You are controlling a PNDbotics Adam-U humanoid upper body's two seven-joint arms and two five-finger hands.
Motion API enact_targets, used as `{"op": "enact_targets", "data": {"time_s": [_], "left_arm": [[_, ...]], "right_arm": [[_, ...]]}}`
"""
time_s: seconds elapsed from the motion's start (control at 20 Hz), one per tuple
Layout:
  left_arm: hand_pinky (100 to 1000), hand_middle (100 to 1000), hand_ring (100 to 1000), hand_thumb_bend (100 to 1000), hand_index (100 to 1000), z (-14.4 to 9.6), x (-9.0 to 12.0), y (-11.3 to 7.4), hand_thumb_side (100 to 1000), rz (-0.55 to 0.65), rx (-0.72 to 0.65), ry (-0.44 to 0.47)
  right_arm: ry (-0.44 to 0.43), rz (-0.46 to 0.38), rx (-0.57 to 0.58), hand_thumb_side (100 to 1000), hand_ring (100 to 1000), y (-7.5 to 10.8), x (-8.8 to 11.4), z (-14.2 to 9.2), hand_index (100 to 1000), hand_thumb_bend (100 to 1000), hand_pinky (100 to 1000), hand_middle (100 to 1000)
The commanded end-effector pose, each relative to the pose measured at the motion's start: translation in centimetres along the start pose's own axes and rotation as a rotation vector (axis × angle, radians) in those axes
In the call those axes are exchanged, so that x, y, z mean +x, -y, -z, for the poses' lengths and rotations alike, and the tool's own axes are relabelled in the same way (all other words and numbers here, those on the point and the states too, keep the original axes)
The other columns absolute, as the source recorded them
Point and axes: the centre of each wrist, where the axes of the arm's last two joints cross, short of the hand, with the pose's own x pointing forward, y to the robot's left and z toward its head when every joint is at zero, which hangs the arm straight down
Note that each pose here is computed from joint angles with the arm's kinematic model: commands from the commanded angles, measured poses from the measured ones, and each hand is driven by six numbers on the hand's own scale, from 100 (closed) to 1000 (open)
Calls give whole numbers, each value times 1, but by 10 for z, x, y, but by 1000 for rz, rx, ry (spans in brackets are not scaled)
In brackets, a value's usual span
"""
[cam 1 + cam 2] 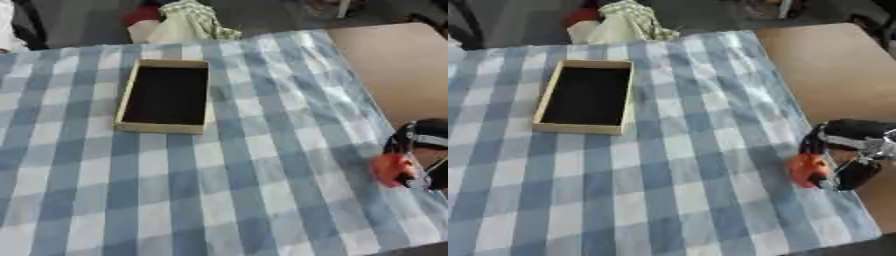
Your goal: Pick up objects on the table and place them in the box.
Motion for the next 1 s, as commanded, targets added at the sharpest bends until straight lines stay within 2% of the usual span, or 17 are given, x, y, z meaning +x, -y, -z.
{"op": "enact_targets", "data": {"time_s": [0.05, 0.5, 1.0], "left_arm": [[772, 731, 781, 560, 826, 6, 5, -3, 703, 3, -5, 29], [772, 732, 782, 558, 826, 6, 4, -4, 702, 11, -13, 29], [771, 733, 782, 555, 826, 6, 4, -5, 703, 14, -16, 30]], "right_arm": [[-15, -9, -20, 174, 683, 8, -5, -6, 723, 180, 682, 571], [-30, -8, -66, 121, 666, 14, -5, -15, 710, 138, 665, 558], [-19, -54, -146, 100, 665, 44, 8, -33, 714, 100, 667, 560]]}}
